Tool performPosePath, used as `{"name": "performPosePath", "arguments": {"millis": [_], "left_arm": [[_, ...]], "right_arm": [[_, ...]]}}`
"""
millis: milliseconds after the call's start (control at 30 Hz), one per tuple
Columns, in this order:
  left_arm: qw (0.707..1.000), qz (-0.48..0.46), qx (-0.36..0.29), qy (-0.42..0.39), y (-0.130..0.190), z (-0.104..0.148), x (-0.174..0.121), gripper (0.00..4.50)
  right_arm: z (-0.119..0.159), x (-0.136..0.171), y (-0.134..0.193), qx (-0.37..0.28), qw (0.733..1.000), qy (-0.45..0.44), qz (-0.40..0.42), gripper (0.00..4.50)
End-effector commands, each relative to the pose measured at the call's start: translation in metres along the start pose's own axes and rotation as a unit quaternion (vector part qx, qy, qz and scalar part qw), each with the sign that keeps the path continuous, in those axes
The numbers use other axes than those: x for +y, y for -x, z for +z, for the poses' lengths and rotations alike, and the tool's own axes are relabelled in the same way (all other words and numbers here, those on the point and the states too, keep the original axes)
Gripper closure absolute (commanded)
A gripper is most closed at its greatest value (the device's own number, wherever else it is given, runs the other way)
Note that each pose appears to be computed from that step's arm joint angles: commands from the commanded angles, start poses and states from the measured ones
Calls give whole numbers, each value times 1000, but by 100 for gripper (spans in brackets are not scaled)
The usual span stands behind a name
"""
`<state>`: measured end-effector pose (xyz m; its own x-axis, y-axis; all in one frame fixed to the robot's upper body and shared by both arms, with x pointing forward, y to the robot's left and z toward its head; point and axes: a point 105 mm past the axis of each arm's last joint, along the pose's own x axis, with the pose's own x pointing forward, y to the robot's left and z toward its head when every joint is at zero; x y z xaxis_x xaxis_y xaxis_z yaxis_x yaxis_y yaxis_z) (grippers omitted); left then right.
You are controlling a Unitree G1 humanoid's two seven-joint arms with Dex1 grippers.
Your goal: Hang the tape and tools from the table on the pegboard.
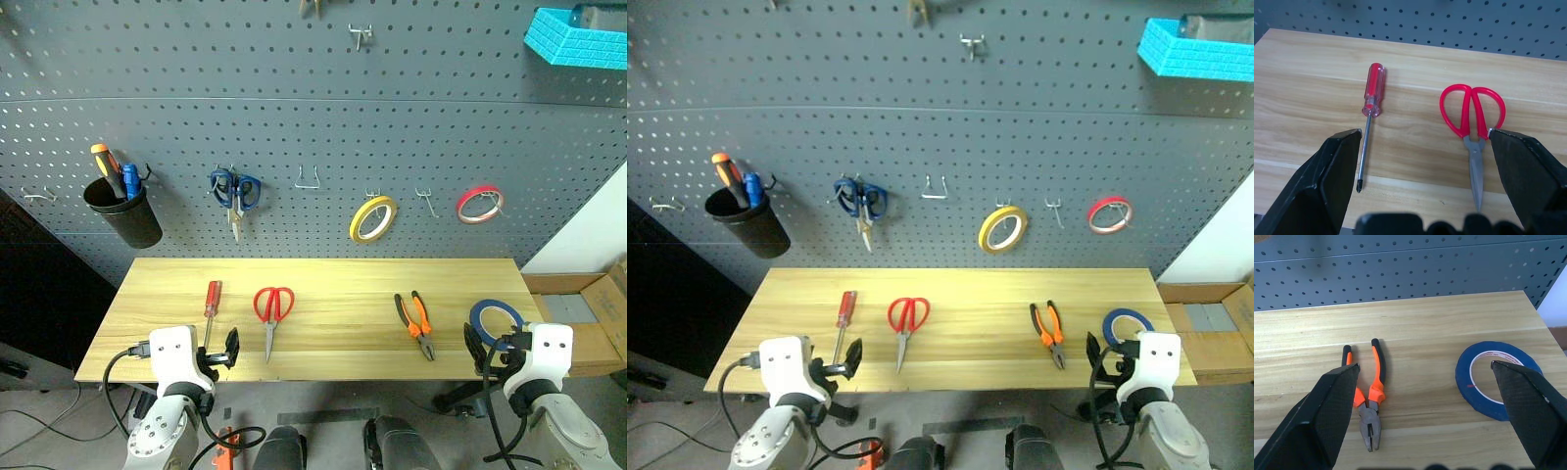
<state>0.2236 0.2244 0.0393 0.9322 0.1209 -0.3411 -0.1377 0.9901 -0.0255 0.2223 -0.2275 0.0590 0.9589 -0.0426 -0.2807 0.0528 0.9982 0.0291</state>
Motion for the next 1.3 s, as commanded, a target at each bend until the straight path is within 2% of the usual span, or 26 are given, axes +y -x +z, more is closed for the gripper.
{"name": "performPosePath", "arguments": {"millis": [33, 833, 1100, 1200, 1300], "left_arm": [[1000, 0, -25, -16, 3, 16, -1, 5], [999, 9, -31, -11, 4, 18, 4, 5], [999, 5, -24, -20, 5, 15, 8, 5], [999, -23, -21, -14, -2, 16, 8, 5], [994, -101, -36, -28, -14, 27, -13, 5]], "right_arm": [[14, 2, 2, -24, 1000, 9, 2, 0], [14, 2, 0, -22, 1000, 11, 5, 0], [18, -13, -6, -22, 999, 37, -11, 0], [10, -22, -16, 16, 998, 62, 4, 0], [6, -32, -23, 31, 997, 65, 18, 0]]}}
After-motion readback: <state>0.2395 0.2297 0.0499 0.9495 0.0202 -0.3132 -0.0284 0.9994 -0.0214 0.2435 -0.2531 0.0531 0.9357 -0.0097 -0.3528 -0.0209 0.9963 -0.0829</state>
